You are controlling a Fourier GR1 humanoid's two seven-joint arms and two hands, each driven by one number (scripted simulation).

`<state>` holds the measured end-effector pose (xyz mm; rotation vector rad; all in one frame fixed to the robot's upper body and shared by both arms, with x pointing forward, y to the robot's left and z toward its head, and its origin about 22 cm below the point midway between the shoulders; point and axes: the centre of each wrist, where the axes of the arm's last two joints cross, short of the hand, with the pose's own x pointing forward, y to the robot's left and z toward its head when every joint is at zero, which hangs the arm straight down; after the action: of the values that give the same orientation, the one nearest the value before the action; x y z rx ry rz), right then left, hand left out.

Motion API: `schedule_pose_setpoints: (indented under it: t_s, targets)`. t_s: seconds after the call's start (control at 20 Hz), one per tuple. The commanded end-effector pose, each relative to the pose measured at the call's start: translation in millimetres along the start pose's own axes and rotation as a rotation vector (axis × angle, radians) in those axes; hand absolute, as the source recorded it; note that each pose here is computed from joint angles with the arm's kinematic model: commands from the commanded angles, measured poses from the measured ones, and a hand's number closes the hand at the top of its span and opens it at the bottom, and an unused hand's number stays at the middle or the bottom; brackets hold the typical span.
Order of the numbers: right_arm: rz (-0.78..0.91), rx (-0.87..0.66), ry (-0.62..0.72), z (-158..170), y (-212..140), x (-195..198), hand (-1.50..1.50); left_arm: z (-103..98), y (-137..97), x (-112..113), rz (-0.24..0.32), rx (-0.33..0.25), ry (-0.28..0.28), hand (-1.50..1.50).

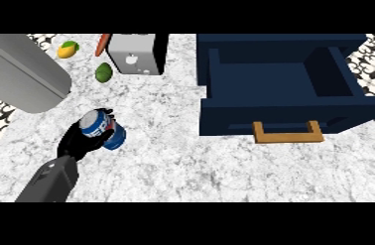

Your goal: Pick up the can, place it into the drawer and close the drawer

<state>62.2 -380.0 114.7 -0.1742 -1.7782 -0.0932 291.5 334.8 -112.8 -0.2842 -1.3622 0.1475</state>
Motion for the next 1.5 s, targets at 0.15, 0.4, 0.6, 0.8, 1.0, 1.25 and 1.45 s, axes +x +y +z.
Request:
schedule_pose_setpoints:
  t_s: [0.15,0.4,0.6,0.8,1.0,1.25,1.45]
  targets:
    - [-0.017,-0.007,0.009,1,-6,1,-1.50,-18,-12,15,0.038,-0.125,-0.013,1.50]
    - [-0.024,-0.009,0.006,-4,-8,-6,-1.50,-32,-40,15,0.060,-0.150,-0.090,1.50]
    - [-0.009,-0.033,0.015,7,4,-1,-1.50,-32,-59,6,0.096,0.062,-0.161,1.50]
    - [-0.016,-0.029,0.013,2,5,-1,-1.50,-28,-74,13,0.105,0.090,-0.231,1.50]
    - [-0.020,-0.024,-0.006,13,15,8,-1.50,-43,-108,48,0.086,0.065,-0.252,1.50]
    - [-0.025,-0.027,0.005,4,6,-3,-1.50,-52,-159,83,0.020,0.041,-0.302,1.50]
    - [-0.015,-0.018,-0.008,5,4,16,-1.50,-38,-179,114,-0.003,0.036,-0.329,1.50]
